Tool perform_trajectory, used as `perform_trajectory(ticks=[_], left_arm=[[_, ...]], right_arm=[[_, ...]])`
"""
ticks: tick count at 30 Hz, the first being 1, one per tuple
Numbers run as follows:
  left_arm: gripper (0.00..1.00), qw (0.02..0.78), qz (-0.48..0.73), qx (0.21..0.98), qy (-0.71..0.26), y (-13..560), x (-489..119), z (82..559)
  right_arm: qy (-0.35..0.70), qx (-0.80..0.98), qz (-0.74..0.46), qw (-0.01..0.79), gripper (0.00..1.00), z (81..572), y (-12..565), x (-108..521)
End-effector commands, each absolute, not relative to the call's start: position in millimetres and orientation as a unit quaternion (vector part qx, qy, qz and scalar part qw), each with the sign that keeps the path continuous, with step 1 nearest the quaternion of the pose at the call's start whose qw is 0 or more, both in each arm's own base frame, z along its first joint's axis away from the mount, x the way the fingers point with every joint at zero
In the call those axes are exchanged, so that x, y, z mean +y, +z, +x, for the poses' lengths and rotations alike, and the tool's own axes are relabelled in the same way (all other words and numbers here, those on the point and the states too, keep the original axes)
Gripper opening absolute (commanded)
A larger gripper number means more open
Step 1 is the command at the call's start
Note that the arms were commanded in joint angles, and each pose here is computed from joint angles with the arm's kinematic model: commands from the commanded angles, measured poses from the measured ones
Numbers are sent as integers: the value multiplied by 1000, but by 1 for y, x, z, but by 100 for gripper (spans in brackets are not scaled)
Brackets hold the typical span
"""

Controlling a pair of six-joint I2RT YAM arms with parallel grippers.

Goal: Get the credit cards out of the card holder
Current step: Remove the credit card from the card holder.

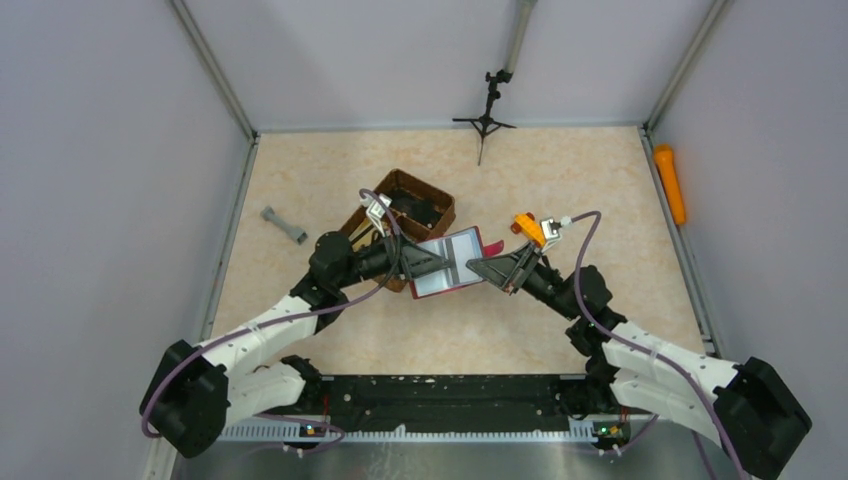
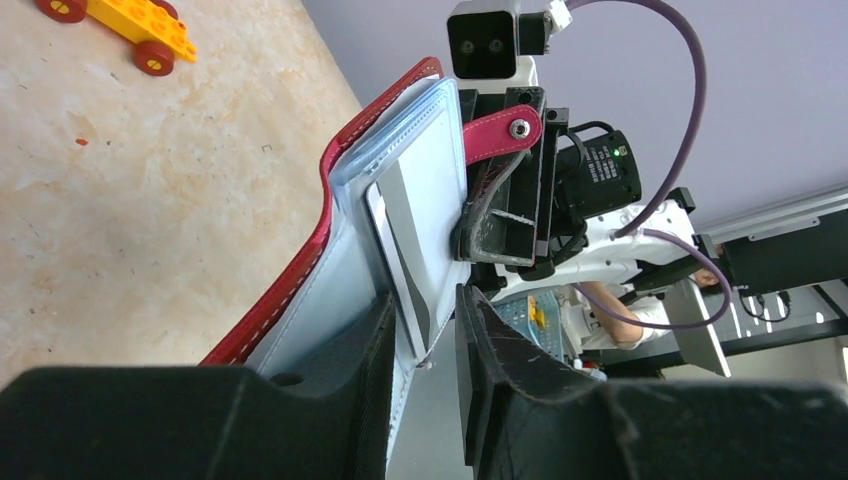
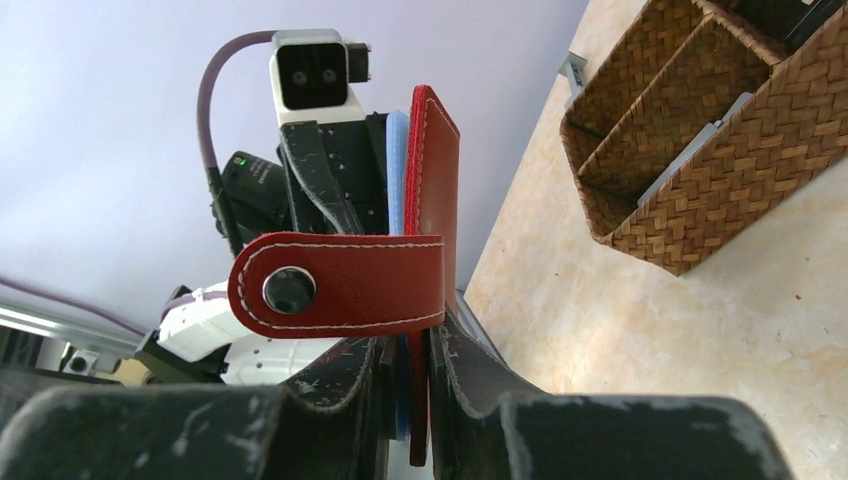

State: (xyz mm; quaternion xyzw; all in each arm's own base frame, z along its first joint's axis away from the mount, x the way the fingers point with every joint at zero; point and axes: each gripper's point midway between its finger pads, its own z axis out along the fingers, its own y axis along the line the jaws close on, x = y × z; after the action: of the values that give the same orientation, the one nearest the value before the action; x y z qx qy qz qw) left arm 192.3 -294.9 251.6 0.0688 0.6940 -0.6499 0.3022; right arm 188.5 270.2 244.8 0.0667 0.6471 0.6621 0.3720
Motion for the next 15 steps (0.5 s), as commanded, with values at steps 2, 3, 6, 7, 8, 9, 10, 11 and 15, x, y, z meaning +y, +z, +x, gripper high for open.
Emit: perform_trajectory(ticks=[2, 3, 6, 7, 8, 9, 10, 11, 15], left_arm=[[28, 302, 86, 645, -696, 275, -297, 183], [26, 301, 81, 639, -703, 278, -297, 182], [26, 297, 69, 642, -704, 275, -295, 185], [28, 293, 61, 653, -696, 270, -294, 189], [29, 285, 52, 669, -685, 262, -295, 193], [30, 278, 47, 683, -674, 255, -295, 195], [31, 273, 45, 691, -668, 252, -296, 196], [32, 264, 41, 699, -663, 248, -296, 196], [36, 242, 43, 713, -657, 245, -299, 195]], right_arm=[[723, 585, 25, 366, 0, 167, 287, 274], [723, 585, 25, 367, 0, 167, 287, 274], [723, 582, 28, 371, 0, 168, 288, 272], [722, 581, 29, 376, 0, 168, 289, 271], [719, 581, 28, 381, 0, 169, 289, 270], [715, 583, 27, 386, 0, 169, 289, 269], [710, 585, 23, 391, 0, 170, 289, 269], [705, 588, 17, 396, 0, 170, 288, 269], [704, 587, 8, 400, 0, 168, 290, 269]])
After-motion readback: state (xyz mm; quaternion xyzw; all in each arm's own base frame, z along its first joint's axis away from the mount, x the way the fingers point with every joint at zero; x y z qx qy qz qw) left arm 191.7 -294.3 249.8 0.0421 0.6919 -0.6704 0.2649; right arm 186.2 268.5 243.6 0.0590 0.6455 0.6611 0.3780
